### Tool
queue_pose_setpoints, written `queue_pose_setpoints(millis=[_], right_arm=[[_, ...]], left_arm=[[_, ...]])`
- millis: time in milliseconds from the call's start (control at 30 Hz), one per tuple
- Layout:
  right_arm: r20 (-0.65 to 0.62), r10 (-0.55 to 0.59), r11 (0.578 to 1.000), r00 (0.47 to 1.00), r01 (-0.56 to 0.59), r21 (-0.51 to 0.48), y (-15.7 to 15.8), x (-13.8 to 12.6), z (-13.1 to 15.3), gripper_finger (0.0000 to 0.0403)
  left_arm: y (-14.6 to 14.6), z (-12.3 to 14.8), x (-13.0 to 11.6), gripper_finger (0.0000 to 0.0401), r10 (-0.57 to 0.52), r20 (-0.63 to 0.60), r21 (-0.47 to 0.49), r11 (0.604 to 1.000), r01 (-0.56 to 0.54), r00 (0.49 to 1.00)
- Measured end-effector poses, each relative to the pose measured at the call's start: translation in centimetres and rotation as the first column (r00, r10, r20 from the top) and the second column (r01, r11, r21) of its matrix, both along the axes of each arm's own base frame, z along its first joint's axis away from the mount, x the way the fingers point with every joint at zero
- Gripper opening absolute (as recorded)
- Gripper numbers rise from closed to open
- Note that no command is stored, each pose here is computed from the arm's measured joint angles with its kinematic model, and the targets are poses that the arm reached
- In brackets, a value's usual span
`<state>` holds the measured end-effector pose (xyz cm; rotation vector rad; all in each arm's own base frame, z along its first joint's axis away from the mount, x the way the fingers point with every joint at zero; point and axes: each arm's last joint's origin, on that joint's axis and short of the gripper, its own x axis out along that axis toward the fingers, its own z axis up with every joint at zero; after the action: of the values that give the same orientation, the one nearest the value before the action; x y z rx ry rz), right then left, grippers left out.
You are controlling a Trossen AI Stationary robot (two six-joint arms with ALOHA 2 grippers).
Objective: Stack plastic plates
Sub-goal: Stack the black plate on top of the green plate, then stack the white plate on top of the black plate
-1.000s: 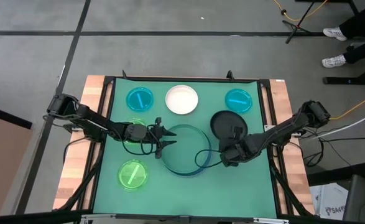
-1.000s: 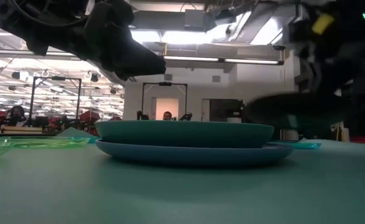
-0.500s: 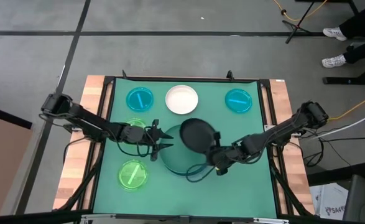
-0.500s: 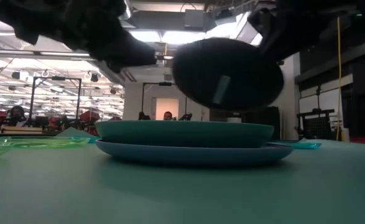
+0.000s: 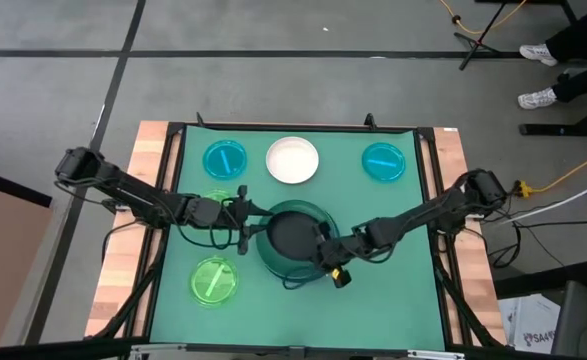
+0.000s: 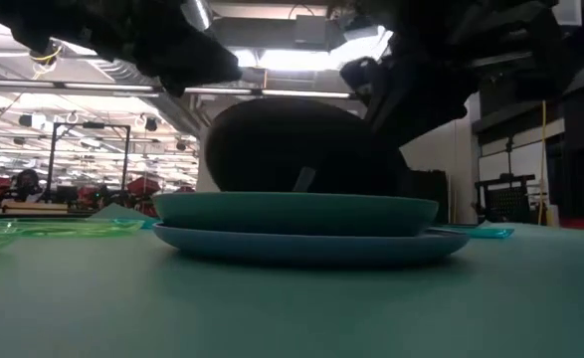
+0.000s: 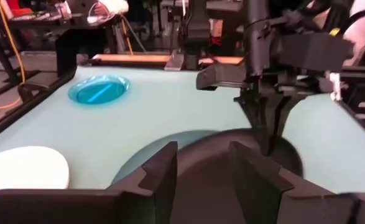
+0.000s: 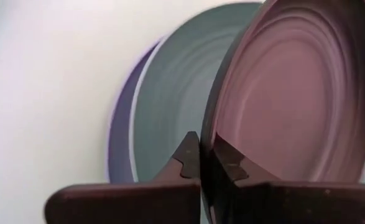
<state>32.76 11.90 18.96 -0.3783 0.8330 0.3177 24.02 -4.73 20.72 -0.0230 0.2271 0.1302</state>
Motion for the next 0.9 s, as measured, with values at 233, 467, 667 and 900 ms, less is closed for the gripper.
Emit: queue_pose_setpoints(millis=[233, 467, 667, 900], right_arm=[[-0.046, -0.071, 0.991, 0.996, 0.076, 0.109, -1.1, 0.5, -0.4, 0.0001], [-0.072, -0.113, 0.982, 0.991, 0.123, 0.147, -1.2, 0.5, -0.6, 0.0058], [-0.056, -0.112, 0.981, 0.992, 0.119, 0.154, -1.2, 0.4, 0.0, 0.0136], [0.063, -0.080, 0.978, 0.995, 0.066, 0.197, -1.7, -1.3, 4.6, 0.0167]], left_arm=[[0.0, -0.1, 0.0, 0.0137, -0.002, -0.003, -0.001, 1.000, 0.002, 1.000], [0.0, 0.0, 0.0, 0.0137, -0.001, -0.002, -0.002, 1.000, 0.001, 1.000], [0.0, 0.0, 0.0, 0.0137, -0.001, -0.002, -0.002, 1.000, 0.001, 1.000], [0.0, 0.0, 0.0, 0.0137, 0.001, 0.002, -0.003, 1.000, -0.001, 1.000]])
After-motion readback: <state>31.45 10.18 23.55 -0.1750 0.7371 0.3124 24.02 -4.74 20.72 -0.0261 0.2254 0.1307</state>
